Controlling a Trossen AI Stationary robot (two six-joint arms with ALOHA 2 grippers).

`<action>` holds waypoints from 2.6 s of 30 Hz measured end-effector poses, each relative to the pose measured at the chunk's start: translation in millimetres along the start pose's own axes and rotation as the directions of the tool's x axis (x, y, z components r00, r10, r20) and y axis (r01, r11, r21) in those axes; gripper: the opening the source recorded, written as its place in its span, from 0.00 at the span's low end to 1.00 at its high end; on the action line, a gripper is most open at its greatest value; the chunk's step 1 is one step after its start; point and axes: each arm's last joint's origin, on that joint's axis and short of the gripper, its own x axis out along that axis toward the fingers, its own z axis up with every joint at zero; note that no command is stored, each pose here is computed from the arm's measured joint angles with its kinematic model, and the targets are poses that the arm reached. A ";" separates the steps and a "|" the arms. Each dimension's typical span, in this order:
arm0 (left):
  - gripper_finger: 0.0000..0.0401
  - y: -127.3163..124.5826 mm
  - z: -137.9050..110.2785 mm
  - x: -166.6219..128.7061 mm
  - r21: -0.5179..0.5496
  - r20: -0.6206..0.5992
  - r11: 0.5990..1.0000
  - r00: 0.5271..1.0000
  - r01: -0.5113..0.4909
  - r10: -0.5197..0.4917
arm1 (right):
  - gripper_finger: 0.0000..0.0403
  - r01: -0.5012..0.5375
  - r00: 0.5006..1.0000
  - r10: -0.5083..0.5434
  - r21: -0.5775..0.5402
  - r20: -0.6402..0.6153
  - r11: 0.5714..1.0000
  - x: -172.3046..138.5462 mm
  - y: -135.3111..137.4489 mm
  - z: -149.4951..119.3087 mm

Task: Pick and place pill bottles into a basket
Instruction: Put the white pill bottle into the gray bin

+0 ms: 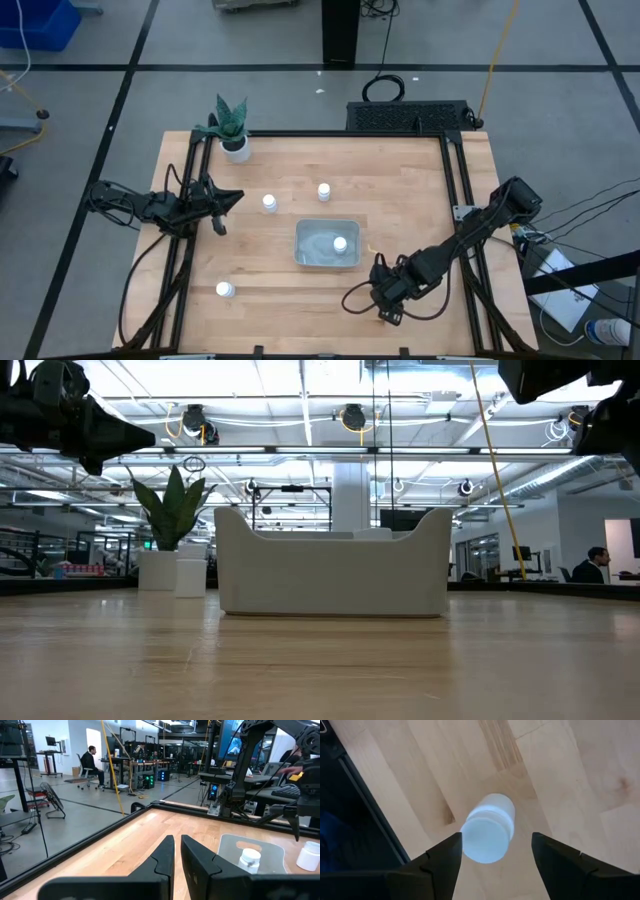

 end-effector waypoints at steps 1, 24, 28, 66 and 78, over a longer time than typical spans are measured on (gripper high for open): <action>0.09 0.0 0.0 0.0 0.000 0.000 1.000 1.000 0.000 0.000 | 0.57 -0.002 1.000 0.002 -0.001 0.000 1.000 1.3 -0.5 -0.1; 0.09 0.0 -0.8 0.0 0.005 -0.007 1.000 1.000 0.000 0.000 | 0.57 -0.047 0.999 0.047 0.011 0.026 0.999 3.6 2.7 1.9; 0.09 0.1 -0.8 0.0 0.005 -0.007 1.000 1.000 0.000 0.000 | 0.57 -0.041 0.999 0.041 0.012 0.019 0.999 6.5 2.8 2.3; 0.09 -0.6 -1.3 0.0 0.006 -0.013 1.000 1.000 0.023 -0.023 | 0.37 0.136 0.949 -0.084 -0.155 0.303 0.979 -10.4 -9.2 17.1; 0.09 -0.6 -1.3 0.0 0.005 -0.013 1.000 1.000 0.023 -0.023 | 0.37 0.166 0.831 -0.031 -0.195 0.555 0.967 -71.1 -35.2 41.8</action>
